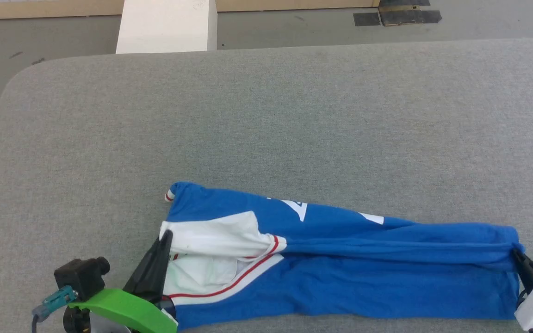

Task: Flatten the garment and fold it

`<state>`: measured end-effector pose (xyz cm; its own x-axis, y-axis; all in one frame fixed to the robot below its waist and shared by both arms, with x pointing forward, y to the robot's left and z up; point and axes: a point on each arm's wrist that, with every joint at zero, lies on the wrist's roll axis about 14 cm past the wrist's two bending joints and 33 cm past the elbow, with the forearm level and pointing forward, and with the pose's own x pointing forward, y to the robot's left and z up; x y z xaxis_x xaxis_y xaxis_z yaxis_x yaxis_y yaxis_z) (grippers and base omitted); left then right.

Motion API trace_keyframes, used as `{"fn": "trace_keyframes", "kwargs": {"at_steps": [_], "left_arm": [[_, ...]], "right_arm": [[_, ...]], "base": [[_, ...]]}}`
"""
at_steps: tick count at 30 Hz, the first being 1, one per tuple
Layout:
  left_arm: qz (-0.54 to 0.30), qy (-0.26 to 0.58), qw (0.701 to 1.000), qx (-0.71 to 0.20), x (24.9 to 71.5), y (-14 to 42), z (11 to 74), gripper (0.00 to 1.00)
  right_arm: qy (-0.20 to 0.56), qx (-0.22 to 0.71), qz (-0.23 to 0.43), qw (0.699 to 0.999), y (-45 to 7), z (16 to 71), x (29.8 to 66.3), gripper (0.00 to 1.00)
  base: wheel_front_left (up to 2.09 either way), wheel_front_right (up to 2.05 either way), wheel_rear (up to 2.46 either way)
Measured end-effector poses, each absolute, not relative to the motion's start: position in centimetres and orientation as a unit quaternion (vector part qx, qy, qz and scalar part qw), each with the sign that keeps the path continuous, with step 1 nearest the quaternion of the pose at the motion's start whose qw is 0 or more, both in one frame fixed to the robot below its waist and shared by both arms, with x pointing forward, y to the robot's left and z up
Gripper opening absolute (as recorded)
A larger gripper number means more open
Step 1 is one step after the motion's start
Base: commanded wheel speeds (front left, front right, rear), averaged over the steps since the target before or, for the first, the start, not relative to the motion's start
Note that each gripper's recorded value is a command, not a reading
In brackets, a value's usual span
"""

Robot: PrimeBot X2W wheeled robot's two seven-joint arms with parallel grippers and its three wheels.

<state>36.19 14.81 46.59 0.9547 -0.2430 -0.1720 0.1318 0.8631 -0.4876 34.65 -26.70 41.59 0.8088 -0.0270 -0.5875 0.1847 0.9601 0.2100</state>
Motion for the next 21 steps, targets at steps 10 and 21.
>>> {"fn": "trace_keyframes", "kwargs": {"at_steps": [10, 21], "left_arm": [[-0.068, 0.211, 0.952, -0.209, 36.3, 15.5, 41.2, 0.02], [-0.046, 0.172, 0.961, -0.212, 38.2, 16.0, 42.8, 1.00]], "right_arm": [[0.336, 0.126, -0.053, 0.932, -25.9, 39.5, 34.7, 0.00], [0.351, 0.131, -0.044, 0.926, -25.6, 39.3, 34.6, 1.00]], "base": [[0.00, 0.00, 0.00], [0.00, 0.00, 0.00]]}}
